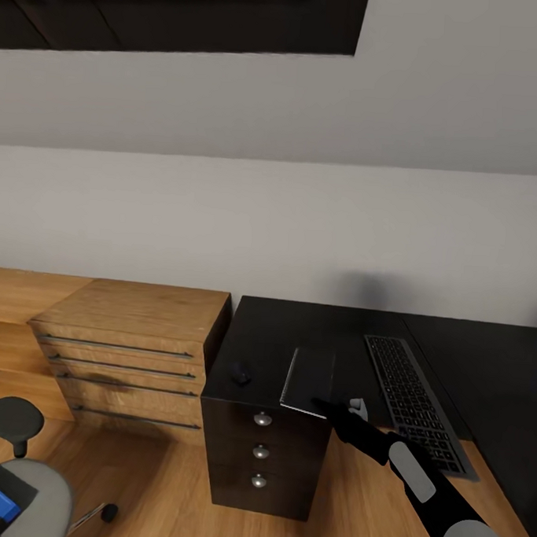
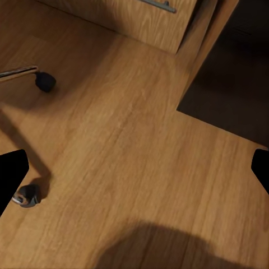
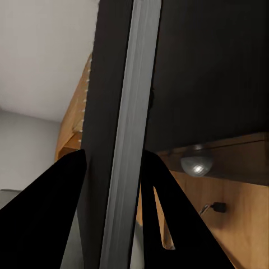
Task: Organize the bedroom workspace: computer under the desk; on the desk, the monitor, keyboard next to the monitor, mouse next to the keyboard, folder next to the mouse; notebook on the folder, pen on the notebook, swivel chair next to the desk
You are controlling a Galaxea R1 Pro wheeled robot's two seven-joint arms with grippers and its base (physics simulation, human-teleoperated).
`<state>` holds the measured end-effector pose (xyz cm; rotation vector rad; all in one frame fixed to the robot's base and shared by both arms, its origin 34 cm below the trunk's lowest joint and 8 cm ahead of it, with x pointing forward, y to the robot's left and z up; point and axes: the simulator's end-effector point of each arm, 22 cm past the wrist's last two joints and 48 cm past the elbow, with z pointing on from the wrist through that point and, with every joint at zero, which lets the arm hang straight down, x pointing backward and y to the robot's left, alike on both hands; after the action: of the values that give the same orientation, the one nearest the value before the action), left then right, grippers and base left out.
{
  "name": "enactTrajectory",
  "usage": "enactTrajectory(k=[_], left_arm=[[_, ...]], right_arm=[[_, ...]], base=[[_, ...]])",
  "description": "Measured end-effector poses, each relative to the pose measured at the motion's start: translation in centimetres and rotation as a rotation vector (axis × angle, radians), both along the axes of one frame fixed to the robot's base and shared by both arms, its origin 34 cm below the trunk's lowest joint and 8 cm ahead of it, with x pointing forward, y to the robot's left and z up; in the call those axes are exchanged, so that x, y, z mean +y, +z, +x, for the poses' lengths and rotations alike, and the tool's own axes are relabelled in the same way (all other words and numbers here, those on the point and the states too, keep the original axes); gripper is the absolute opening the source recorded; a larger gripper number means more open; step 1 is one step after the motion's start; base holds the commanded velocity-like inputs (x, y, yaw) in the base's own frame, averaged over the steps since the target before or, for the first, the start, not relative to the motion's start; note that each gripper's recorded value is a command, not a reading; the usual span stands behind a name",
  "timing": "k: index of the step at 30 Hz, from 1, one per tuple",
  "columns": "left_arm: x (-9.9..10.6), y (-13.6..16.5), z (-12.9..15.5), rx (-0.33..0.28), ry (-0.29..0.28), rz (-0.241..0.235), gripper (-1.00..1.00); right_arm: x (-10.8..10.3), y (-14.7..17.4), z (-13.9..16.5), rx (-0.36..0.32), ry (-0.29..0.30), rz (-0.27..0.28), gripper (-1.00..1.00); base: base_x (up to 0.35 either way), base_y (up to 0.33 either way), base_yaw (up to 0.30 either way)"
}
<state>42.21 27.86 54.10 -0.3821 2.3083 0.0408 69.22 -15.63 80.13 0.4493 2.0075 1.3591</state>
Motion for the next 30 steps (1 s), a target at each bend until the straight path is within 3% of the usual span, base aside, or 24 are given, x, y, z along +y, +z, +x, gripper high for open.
enactTrajectory(k=[30], left_arm=[[0.0,-4.6,-0.2,-0.001,0.000,0.000,1.00]], right_arm=[[0.0,-4.5,-0.2,-0.001,0.000,0.002,-1.00]], base=[[0.000,0.000,0.000]])
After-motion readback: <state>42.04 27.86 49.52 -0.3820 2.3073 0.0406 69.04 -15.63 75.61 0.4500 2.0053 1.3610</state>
